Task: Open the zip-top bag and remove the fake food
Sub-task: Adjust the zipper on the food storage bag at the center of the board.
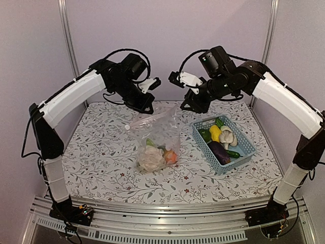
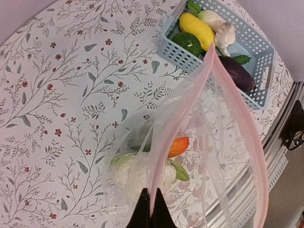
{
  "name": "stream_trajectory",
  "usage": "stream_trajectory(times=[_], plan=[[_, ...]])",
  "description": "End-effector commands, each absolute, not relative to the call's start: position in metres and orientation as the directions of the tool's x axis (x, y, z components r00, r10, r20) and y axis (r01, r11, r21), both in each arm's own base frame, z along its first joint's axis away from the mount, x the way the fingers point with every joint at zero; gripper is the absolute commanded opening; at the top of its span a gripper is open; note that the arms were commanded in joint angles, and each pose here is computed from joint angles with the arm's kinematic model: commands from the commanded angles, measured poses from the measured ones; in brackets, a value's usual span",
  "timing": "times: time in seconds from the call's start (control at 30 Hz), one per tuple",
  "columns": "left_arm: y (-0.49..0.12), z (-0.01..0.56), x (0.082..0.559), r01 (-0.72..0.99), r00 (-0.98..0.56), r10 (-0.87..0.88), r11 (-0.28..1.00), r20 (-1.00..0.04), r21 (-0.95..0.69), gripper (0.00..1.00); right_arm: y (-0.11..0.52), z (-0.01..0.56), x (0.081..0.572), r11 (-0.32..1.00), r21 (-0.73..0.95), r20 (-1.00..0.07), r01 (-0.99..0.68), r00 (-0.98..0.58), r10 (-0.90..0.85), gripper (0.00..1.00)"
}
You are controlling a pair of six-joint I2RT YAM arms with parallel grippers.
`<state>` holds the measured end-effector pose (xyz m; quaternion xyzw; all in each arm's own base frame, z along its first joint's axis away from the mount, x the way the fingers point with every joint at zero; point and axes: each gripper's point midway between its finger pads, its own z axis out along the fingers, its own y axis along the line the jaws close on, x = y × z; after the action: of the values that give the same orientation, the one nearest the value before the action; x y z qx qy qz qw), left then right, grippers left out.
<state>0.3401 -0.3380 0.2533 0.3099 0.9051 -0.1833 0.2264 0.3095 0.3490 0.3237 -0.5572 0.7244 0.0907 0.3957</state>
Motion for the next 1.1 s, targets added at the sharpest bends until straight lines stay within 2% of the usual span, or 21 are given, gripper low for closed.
stream_trajectory(times=[0.0, 0.2, 0.3, 0.37, 0.47, 0.7, 0.87, 0.97, 1.07], plan=[[-0.289, 0.289, 0.363, 0.576, -0.699, 0.429, 0.812, -0.572, -0.096, 0.00, 0.346, 0.339, 0.308, 0.380, -0.315, -0.699, -0.870, -0.058, -0.712, 0.42], [-0.269, 0.383, 0.364, 0.588, -0.559, 0.312, 0.803, -0.768, -0.101, 0.00, 0.353, 0.349, 0.311, 0.394, -0.302, -0.726, -0.868, -0.058, -0.685, 0.42], [-0.260, 0.405, 0.361, 0.577, -0.504, 0.289, 0.814, -0.814, -0.069, 0.00, 0.353, 0.347, 0.315, 0.403, -0.317, -0.727, -0.859, -0.053, -0.684, 0.42], [-0.263, 0.396, 0.359, 0.579, -0.518, 0.302, 0.812, -0.800, -0.069, 0.00, 0.353, 0.344, 0.314, 0.398, -0.317, -0.725, -0.861, -0.051, -0.687, 0.42], [-0.287, 0.350, 0.354, 0.600, -0.595, 0.331, 0.790, -0.733, -0.130, 0.00, 0.353, 0.339, 0.310, 0.388, -0.301, -0.725, -0.871, -0.055, -0.686, 0.42], [-0.356, 0.255, 0.339, 0.564, -0.731, 0.199, 0.714, -0.652, -0.415, 0.00, 0.352, 0.313, 0.299, 0.380, -0.226, -0.726, -0.897, -0.104, -0.680, 0.41], [-0.366, 0.240, 0.352, 0.558, -0.737, 0.194, 0.716, -0.648, -0.420, 0.00, 0.362, 0.283, 0.280, 0.339, -0.067, -0.733, -0.938, -0.185, -0.655, 0.39], [-0.368, 0.236, 0.357, 0.555, -0.736, 0.196, 0.722, -0.648, -0.412, 0.00, 0.376, 0.279, 0.266, 0.294, 0.045, -0.766, -0.955, -0.222, -0.603, 0.34], [-0.366, 0.234, 0.361, 0.524, -0.748, 0.155, 0.735, -0.645, -0.430, 0.00, 0.393, 0.277, 0.274, 0.304, 0.106, -0.786, -0.947, -0.267, -0.557, 0.26]])
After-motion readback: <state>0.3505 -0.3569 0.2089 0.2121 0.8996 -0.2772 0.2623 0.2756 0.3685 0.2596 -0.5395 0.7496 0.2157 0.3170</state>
